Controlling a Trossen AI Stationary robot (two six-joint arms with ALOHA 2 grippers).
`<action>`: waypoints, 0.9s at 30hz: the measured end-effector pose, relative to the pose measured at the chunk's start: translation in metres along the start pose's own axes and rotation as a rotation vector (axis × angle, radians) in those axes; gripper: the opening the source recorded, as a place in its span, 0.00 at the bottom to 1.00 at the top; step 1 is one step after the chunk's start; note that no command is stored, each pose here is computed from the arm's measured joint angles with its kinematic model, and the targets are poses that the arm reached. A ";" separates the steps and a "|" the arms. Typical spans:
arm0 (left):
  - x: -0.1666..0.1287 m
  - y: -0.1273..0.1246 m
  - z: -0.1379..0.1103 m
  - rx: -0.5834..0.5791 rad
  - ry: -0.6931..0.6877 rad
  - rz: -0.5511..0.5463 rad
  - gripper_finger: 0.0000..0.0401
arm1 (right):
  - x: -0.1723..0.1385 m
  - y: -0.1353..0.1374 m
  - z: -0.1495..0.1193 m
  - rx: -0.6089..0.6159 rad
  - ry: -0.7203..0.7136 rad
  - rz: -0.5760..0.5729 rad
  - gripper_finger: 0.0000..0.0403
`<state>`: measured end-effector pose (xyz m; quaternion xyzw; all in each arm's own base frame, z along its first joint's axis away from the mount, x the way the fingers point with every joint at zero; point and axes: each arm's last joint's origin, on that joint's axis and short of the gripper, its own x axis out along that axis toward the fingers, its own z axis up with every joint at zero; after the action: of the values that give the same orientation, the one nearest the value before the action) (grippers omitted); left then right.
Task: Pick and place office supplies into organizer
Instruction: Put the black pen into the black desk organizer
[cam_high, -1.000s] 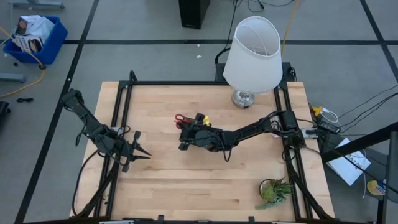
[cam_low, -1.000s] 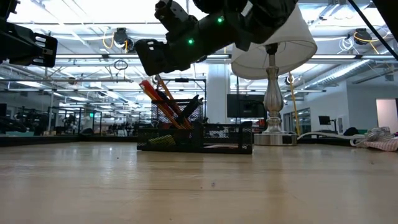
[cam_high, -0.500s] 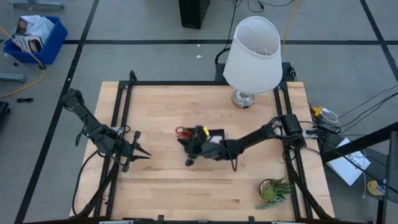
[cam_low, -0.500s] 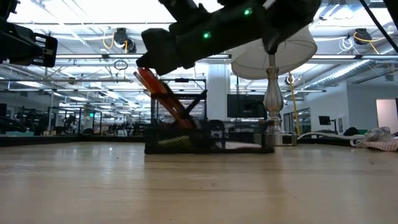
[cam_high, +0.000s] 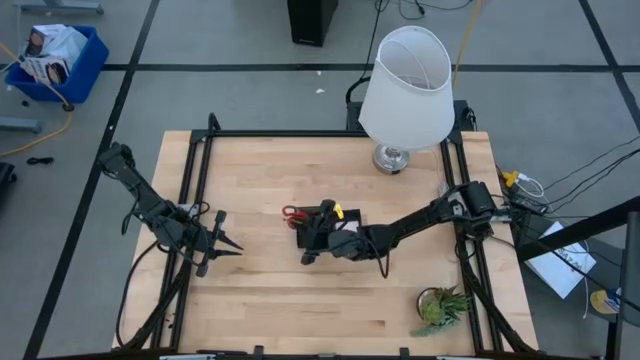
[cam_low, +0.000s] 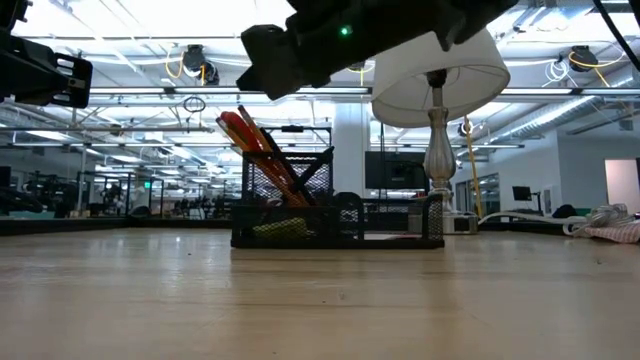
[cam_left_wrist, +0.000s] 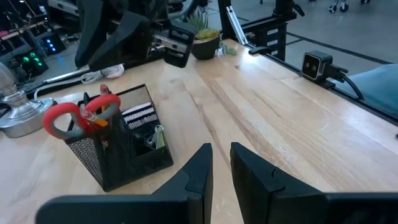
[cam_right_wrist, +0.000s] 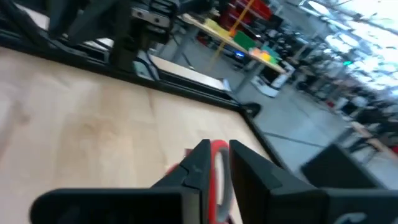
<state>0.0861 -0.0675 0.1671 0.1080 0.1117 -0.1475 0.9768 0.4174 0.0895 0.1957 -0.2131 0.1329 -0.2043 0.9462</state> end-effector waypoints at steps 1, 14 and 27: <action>0.000 0.000 0.000 0.000 0.000 0.000 0.16 | 0.000 0.000 0.000 -0.019 0.006 -0.016 0.13; 0.000 0.000 0.000 0.000 0.000 0.000 0.16 | -0.024 0.001 0.017 0.075 0.010 0.323 0.30; 0.000 0.000 0.000 0.000 0.000 0.000 0.16 | -0.121 -0.067 -0.044 0.413 -0.212 0.432 0.19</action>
<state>0.0861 -0.0675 0.1671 0.1078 0.1116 -0.1474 0.9768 0.2735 0.0723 0.2078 -0.0034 0.0312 0.0020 0.9995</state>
